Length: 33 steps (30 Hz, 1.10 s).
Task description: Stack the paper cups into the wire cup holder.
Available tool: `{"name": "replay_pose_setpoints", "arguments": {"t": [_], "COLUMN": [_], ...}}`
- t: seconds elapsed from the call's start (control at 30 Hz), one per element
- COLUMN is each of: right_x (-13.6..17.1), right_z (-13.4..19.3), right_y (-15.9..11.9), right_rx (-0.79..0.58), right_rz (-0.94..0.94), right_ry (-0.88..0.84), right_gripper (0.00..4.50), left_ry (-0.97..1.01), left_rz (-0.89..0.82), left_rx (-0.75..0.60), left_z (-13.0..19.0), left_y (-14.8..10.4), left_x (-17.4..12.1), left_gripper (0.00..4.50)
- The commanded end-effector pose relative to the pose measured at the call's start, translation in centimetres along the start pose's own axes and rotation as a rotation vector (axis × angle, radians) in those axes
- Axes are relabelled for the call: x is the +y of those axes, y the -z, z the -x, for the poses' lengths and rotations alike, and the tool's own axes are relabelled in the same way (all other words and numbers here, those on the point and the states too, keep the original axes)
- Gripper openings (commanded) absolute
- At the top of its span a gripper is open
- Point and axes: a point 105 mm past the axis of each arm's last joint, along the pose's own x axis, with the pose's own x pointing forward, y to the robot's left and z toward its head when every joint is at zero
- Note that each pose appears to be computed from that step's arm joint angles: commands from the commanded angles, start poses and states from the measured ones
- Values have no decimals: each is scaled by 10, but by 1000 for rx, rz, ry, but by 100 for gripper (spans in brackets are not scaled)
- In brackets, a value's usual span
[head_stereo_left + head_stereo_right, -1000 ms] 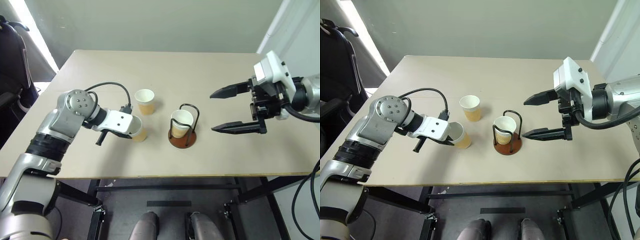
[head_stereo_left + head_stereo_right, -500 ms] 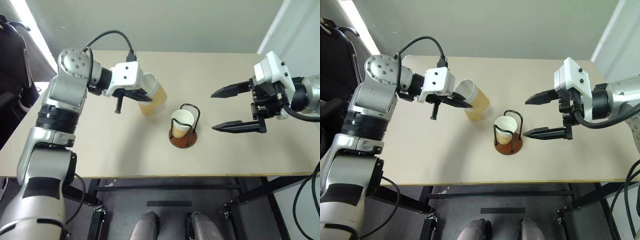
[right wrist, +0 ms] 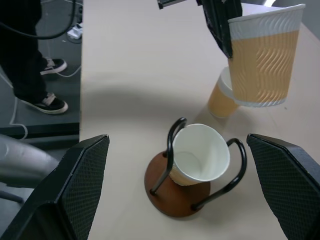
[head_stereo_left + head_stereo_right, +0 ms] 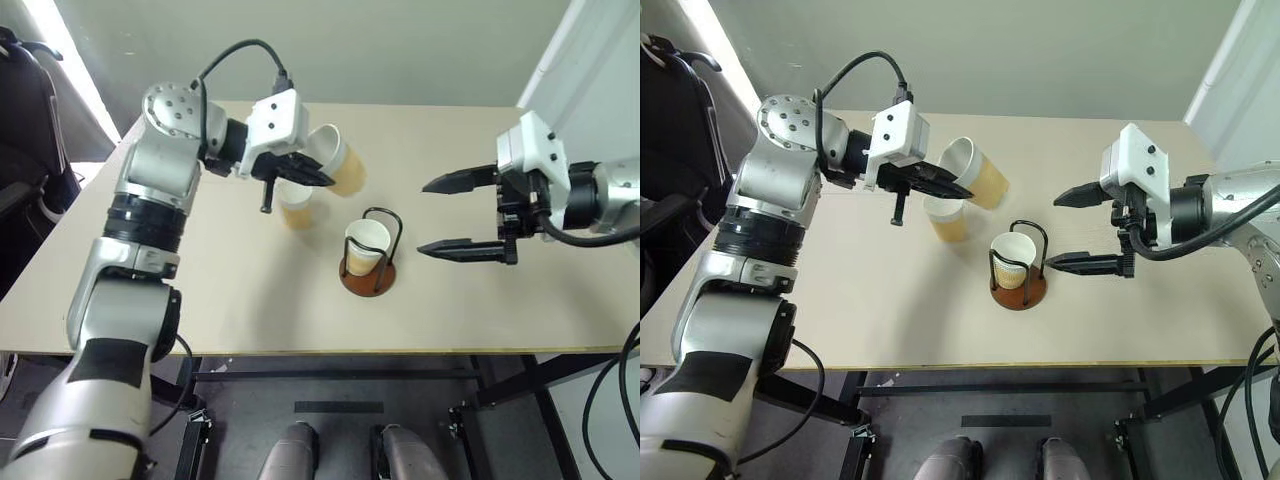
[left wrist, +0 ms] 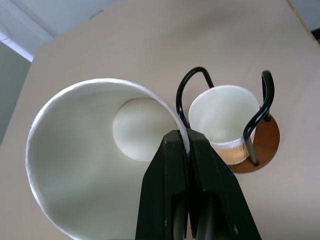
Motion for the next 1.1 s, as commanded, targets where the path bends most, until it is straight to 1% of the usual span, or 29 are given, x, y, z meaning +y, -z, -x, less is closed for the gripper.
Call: {"name": "replay_pose_setpoints", "arguments": {"t": [0.03, 0.2, 0.3, 0.57, 0.7, 1.1], "right_x": [0, 0, 1, 2, 3, 7], "right_z": [2, 7, 7, 5, 4, 3], "right_y": [-4, 7, 9, 9, 9, 10], "right_rx": [13, 70, 72, 65, 61, 57], "right_rz": [56, 69, 69, 66, 63, 55], "right_ry": [36, 56, 56, 56, 56, 59], "right_gripper": [450, 450, 450, 450, 450, 450], "left_ry": [-18, 24, 69, 193, 208, 212], "left_rz": [-41, -25, -13, 12, -6, 7], "left_rx": [-64, -104, -115, -75, -33, -62], "left_z": [1, -11, -15, -9, -9, -20], "left_y": [-20, -23, -24, -22, -15, -14], "left_x": [8, 1, -7, -23, -27, -30], "left_gripper": [2, 2, 2, 2, 2, 2]}}
